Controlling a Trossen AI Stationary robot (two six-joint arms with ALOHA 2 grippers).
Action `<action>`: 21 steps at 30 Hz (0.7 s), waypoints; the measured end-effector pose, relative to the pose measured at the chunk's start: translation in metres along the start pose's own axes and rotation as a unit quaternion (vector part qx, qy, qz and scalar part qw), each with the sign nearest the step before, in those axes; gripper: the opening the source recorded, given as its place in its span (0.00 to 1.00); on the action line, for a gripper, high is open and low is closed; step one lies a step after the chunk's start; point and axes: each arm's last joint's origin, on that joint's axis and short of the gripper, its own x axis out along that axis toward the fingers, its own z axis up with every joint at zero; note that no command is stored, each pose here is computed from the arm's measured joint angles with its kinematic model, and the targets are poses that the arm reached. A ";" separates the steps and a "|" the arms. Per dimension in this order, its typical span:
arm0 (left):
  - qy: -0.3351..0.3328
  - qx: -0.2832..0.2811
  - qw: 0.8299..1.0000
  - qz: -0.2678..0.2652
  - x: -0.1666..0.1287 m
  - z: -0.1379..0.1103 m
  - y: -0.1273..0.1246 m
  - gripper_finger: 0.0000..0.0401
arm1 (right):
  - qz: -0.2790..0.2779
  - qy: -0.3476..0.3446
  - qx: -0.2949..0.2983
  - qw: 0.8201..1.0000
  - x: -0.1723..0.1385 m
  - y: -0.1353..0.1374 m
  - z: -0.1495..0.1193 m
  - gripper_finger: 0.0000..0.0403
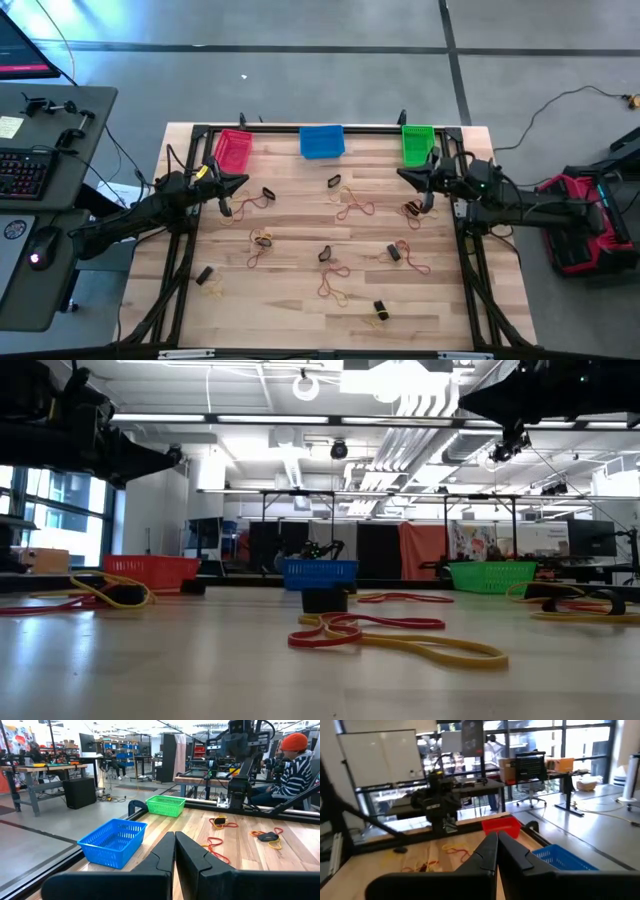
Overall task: Sort rubber bands into baskets
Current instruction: Put the red rubber band into the green bin
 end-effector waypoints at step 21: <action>0.000 0.000 1.000 0.000 0.000 0.000 0.000 0.01 | -0.018 -0.055 0.022 0.998 0.038 -0.001 -0.003 0.30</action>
